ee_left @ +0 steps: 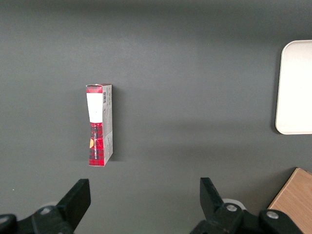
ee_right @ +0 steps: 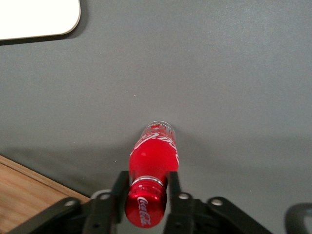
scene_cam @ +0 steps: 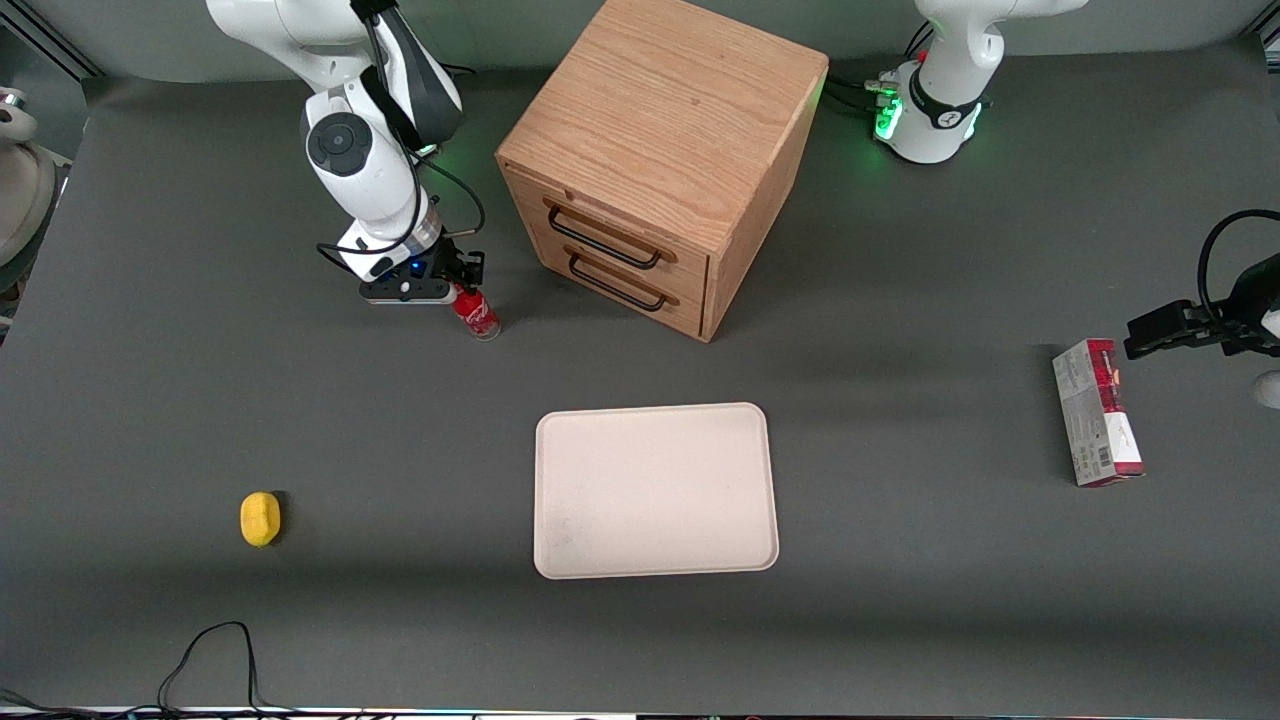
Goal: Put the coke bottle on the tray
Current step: 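Close the right gripper on the bottle and lift it, then carry the bottle with the right gripper over the cream tray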
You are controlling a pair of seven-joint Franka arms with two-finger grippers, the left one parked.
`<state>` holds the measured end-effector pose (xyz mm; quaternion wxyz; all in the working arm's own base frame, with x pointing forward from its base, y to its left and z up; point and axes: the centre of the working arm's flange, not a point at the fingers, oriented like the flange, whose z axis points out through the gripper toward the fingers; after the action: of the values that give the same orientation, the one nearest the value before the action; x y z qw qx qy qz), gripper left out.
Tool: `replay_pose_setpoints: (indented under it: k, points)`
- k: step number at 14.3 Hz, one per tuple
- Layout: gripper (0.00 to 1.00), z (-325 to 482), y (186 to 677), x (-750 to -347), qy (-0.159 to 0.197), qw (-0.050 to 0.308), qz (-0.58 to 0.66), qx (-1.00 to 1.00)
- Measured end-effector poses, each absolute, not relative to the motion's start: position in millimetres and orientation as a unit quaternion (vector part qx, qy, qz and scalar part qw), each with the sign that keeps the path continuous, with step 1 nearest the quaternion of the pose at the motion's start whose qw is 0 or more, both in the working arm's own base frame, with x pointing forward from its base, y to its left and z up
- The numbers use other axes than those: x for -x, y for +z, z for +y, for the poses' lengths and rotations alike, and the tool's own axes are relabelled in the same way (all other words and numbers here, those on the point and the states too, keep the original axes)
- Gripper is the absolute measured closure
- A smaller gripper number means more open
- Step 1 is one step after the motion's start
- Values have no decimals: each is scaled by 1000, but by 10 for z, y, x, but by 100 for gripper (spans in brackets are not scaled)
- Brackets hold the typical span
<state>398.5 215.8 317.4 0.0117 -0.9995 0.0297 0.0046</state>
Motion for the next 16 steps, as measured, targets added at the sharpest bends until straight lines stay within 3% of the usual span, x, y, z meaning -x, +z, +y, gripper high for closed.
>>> replay_pose_setpoints:
  k: [4, 7, 16]
  points:
    - [68, 2212, 3317, -4073, 2, 15, 29, 999]
    - [68, 2372, 3790, -4315, 13, 20, 24, 999]
    - [68, 2575, 5247, -5655, 7, 18, -17, 1000]
